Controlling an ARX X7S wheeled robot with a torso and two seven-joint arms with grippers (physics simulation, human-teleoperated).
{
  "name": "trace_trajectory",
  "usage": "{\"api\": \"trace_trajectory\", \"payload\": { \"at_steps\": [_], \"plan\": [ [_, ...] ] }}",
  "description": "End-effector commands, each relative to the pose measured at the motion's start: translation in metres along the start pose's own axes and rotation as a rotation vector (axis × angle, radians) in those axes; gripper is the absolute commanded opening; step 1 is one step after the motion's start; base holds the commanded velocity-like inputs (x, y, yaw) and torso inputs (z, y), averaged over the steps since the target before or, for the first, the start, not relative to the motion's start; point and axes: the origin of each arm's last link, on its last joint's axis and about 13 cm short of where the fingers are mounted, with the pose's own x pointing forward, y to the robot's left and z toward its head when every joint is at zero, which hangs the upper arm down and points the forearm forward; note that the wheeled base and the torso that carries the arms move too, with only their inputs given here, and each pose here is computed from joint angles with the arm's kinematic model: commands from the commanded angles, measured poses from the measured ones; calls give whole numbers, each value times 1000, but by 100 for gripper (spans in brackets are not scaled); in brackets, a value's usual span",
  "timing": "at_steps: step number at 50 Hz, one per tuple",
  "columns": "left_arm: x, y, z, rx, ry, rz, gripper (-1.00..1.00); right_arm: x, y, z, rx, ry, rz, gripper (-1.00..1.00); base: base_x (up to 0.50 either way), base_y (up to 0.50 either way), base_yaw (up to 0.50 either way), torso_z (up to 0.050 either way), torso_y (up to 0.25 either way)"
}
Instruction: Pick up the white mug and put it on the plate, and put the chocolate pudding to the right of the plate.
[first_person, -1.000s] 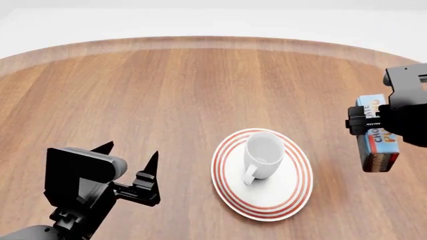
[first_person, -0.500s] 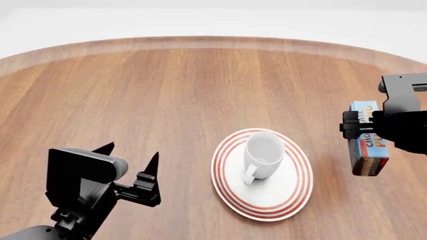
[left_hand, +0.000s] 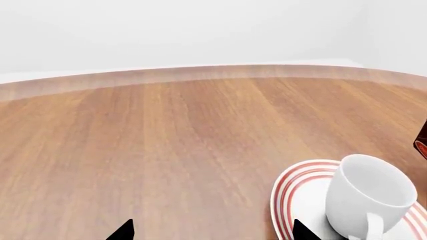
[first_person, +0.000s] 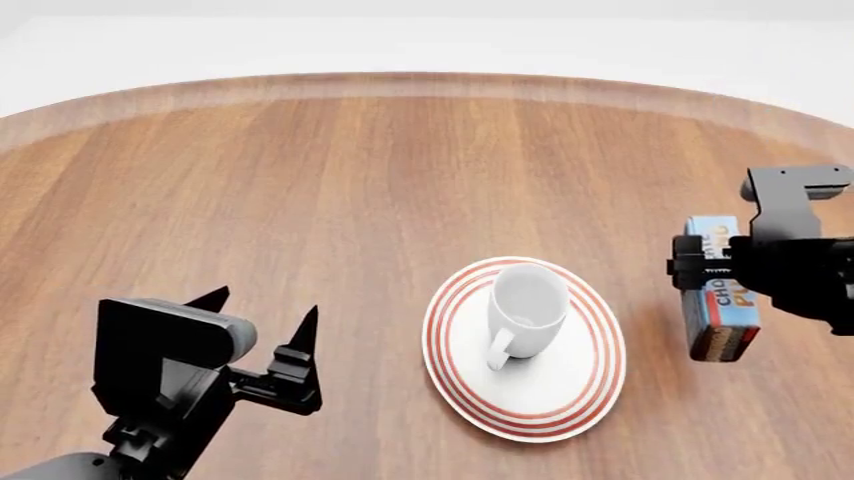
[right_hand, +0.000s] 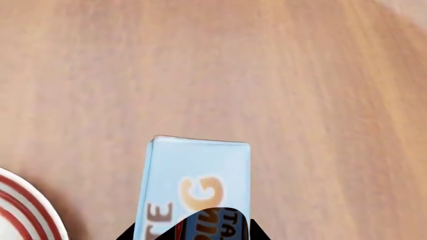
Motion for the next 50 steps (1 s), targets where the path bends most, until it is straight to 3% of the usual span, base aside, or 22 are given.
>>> {"api": "trace_trajectory", "payload": {
  "at_steps": [1, 34, 35, 50],
  "plan": [
    [3, -4, 3, -15, -39, -31, 100, 2, 0, -2, -20, -5, 13, -100, 0, 0, 0, 0, 0],
    [5, -5, 0, -14, -28, -32, 100, 23, 5, -26, -14, 33, 23, -100, 0, 0, 0, 0, 0],
    [5, -4, 1, -15, -28, -32, 100, 24, 5, -27, -14, 35, 21, 100, 0, 0, 0, 0, 0],
    [5, -4, 1, -14, -29, -35, 100, 26, 6, -29, -15, 48, 14, 100, 0, 0, 0, 0, 0]
  ]
}}
